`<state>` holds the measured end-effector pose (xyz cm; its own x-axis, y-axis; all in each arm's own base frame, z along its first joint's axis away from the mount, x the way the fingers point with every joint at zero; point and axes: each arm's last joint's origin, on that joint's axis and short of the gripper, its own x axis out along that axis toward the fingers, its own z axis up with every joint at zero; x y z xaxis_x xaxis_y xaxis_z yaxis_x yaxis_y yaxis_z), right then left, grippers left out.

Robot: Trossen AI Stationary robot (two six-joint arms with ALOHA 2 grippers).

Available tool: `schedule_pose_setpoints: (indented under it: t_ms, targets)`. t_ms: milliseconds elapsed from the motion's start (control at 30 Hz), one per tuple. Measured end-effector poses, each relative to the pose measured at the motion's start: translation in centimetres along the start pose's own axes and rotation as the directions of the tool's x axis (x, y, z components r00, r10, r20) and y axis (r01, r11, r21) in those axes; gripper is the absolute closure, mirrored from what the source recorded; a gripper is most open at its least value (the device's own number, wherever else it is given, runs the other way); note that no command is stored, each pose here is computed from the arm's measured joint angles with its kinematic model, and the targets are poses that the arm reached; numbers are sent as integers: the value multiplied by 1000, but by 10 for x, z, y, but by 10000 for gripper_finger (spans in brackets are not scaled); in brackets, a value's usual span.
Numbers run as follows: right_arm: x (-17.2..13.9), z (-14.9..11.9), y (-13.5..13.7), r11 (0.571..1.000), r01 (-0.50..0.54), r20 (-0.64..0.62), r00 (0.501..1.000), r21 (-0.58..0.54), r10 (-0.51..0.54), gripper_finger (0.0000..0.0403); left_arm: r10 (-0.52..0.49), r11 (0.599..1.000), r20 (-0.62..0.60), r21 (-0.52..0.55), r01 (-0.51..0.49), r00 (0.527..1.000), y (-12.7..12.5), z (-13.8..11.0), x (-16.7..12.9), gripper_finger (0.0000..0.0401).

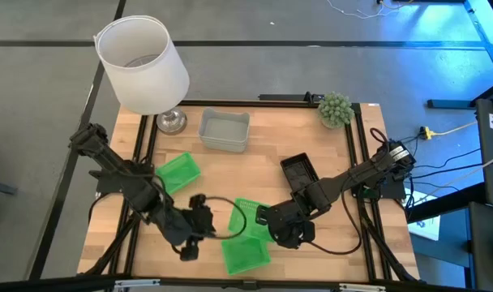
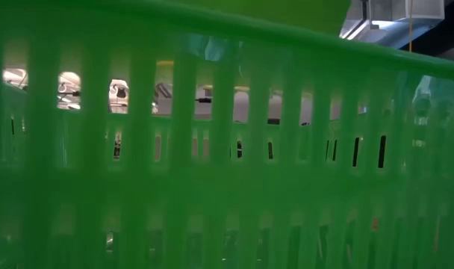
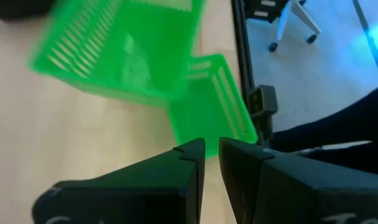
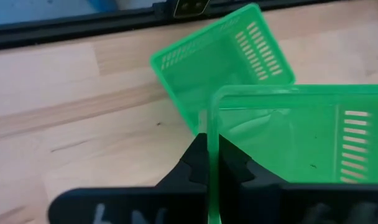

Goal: Stack baskets by color
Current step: Stack the top green bin on top of the bottom the green bin

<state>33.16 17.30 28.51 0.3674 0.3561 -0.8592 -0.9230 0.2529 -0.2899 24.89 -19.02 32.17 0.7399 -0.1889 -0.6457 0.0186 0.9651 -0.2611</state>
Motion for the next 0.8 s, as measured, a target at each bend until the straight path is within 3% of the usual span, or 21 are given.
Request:
schedule_pose_setpoints:
  t_ms: [367, 567, 800]
  targets:
    - [0, -4, 2, 1000, -14, -50, 999, 24, 15, 402, -45, 999, -61, -31, 43, 997, -25, -31, 70, 362]
    - [0, -6, 5, 999, -40, -73, 996, 30, 42, 402, 2, 1000, -112, -23, -5, 994, -20, -42, 102, 362]
    - [-1, -8, 7, 997, -66, -96, 993, 37, 69, 402, -16, 1000, -120, -16, 14, 993, -13, -44, 129, 362]
